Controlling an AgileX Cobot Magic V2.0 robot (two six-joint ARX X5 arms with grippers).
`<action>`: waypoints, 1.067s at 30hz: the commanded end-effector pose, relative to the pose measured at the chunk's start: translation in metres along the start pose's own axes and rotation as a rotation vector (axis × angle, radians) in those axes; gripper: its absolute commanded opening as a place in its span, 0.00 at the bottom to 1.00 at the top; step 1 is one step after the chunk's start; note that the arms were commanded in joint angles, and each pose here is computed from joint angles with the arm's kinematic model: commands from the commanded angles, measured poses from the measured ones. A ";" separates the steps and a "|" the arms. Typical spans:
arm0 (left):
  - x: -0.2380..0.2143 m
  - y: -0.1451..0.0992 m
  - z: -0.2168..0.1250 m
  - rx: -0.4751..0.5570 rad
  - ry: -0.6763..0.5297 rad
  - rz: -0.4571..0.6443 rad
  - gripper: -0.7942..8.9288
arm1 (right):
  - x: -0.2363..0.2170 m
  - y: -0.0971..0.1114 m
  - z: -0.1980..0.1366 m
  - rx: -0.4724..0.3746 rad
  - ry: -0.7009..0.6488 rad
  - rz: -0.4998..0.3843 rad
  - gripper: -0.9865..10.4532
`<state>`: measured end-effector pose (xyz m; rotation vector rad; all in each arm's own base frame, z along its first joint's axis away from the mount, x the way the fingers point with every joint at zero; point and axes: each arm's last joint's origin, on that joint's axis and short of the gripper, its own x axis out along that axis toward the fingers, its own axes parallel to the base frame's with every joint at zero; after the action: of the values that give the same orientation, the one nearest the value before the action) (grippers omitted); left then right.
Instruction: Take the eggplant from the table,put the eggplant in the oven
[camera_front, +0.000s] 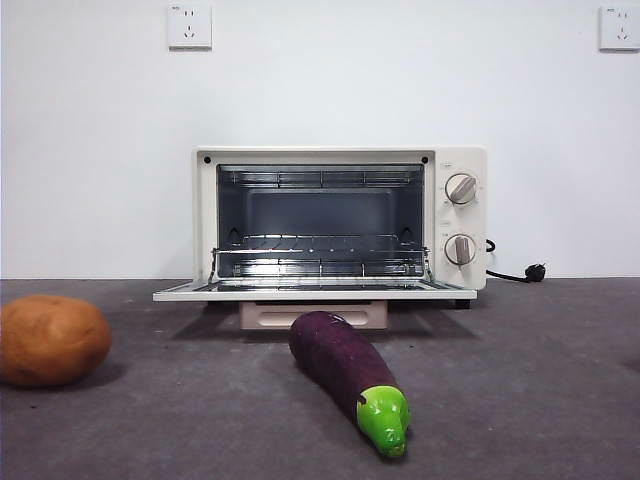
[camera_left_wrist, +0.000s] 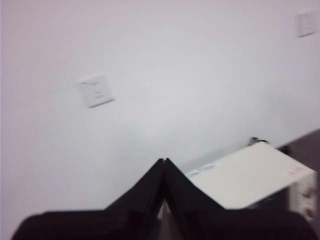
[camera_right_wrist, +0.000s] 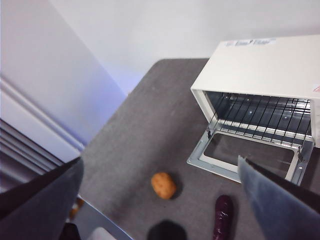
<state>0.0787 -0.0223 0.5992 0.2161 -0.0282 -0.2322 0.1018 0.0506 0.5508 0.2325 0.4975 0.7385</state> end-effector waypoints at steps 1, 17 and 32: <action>-0.011 0.002 0.001 0.018 -0.014 0.038 0.08 | 0.014 -0.002 0.000 -0.020 0.052 -0.026 0.63; -0.047 0.004 -0.002 0.016 -0.037 0.046 0.08 | 0.164 -0.012 -0.046 -0.112 0.533 -0.162 0.63; -0.046 0.000 -0.005 0.021 -0.016 -0.039 0.08 | 0.292 -0.036 -0.186 -0.032 0.796 -0.217 0.63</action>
<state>0.0350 -0.0106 0.5946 0.2239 -0.0415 -0.2692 0.2116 0.2306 0.2835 -0.1827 1.2221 0.6358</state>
